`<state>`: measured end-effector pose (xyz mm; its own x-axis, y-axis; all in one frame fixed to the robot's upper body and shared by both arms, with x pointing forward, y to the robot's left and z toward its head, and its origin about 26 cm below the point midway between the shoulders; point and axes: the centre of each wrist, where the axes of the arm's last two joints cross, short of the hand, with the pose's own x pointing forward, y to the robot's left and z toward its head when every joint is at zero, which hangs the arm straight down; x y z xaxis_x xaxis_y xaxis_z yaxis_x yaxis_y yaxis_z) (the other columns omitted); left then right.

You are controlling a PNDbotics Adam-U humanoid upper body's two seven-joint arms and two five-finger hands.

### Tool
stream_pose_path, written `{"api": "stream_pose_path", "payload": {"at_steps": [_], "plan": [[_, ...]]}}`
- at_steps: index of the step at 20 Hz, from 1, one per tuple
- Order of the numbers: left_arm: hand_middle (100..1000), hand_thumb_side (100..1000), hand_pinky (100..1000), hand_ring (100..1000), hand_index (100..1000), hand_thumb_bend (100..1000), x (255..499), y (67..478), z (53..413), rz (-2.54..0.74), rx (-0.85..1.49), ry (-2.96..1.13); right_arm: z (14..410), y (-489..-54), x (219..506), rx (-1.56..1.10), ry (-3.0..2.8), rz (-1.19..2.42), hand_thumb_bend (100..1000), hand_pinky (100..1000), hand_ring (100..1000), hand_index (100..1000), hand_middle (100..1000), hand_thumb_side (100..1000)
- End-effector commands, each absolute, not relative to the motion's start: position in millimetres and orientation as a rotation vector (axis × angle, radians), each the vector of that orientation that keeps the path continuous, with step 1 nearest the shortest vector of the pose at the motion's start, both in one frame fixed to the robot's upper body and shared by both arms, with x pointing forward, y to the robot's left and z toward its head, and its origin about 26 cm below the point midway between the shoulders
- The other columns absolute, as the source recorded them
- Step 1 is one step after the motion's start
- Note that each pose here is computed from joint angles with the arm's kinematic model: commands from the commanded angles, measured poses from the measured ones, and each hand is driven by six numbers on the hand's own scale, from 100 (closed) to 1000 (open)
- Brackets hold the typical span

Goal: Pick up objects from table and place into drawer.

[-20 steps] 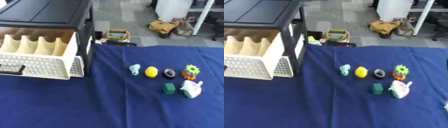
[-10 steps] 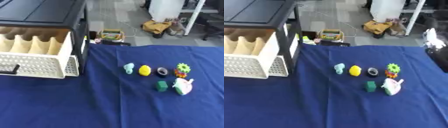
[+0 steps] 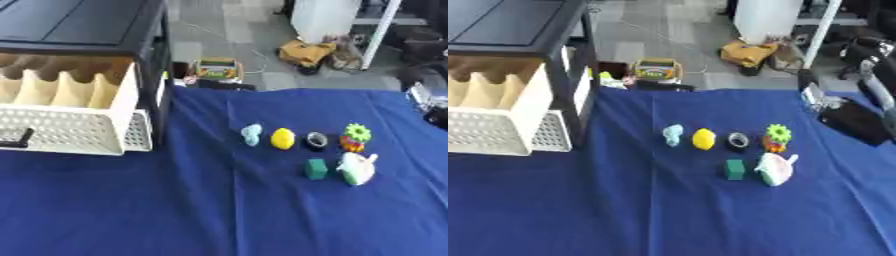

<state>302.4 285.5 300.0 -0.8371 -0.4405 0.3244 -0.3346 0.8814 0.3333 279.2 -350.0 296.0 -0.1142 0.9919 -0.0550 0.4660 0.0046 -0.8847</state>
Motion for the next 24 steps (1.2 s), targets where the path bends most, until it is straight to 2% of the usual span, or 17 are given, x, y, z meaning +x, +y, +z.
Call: {"api": "stream_pose_path", "payload": {"at_steps": [1, 2, 3, 9, 12, 13, 14, 17, 21, 24], "plan": [[477, 801, 421, 184, 869, 100, 299.5, 284.2, 301.2, -0.38, 0.585, -2.663, 307.2, -347.9, 275.0, -1.523, -1.563, 1.161, 216, 747, 820, 859, 760, 977], [477, 802, 422, 185, 869, 100, 299.8, 283.8, 299.1, -0.379, 0.583, -2.656, 307.3, -347.3, 275.1, -1.504, -1.545, 1.176, 219, 747, 820, 859, 760, 972], [477, 815, 427, 183, 867, 100, 300.1, 283.2, 296.9, -0.381, 0.578, -2.648, 307.4, -346.8, 275.2, -1.484, -1.526, 1.19, 240, 748, 823, 860, 754, 925], [478, 837, 432, 178, 859, 100, 300.8, 281.6, 290.2, -0.386, 0.565, -2.614, 311.3, -343.8, 275.5, -1.36, -1.457, 1.224, 325, 751, 839, 860, 729, 778], [478, 850, 434, 176, 858, 100, 301.0, 280.9, 287.4, -0.389, 0.559, -2.596, 311.9, -343.1, 275.6, -1.295, -1.43, 1.221, 360, 748, 841, 874, 712, 729], [478, 860, 435, 175, 855, 100, 301.1, 280.5, 286.6, -0.388, 0.556, -2.591, 311.3, -342.6, 275.8, -1.268, -1.42, 1.224, 380, 742, 837, 892, 700, 671], [478, 861, 435, 175, 855, 100, 301.2, 280.1, 286.0, -0.386, 0.553, -2.586, 311.0, -342.1, 275.9, -1.239, -1.412, 1.227, 381, 741, 837, 894, 701, 666], [479, 872, 438, 173, 839, 100, 301.4, 279.3, 284.1, -0.388, 0.545, -2.572, 311.7, -340.8, 276.3, -1.164, -1.392, 1.224, 378, 719, 820, 943, 691, 578], [478, 878, 439, 172, 834, 100, 301.7, 278.7, 282.5, -0.381, 0.535, -2.56, 313.5, -339.8, 277.2, -1.1, -1.359, 1.212, 376, 708, 810, 955, 664, 486], [478, 880, 440, 170, 827, 100, 301.9, 277.9, 281.3, -0.379, 0.526, -2.55, 313.6, -339.0, 279.0, -1.042, -1.328, 1.223, 364, 701, 807, 964, 682, 431]]}}
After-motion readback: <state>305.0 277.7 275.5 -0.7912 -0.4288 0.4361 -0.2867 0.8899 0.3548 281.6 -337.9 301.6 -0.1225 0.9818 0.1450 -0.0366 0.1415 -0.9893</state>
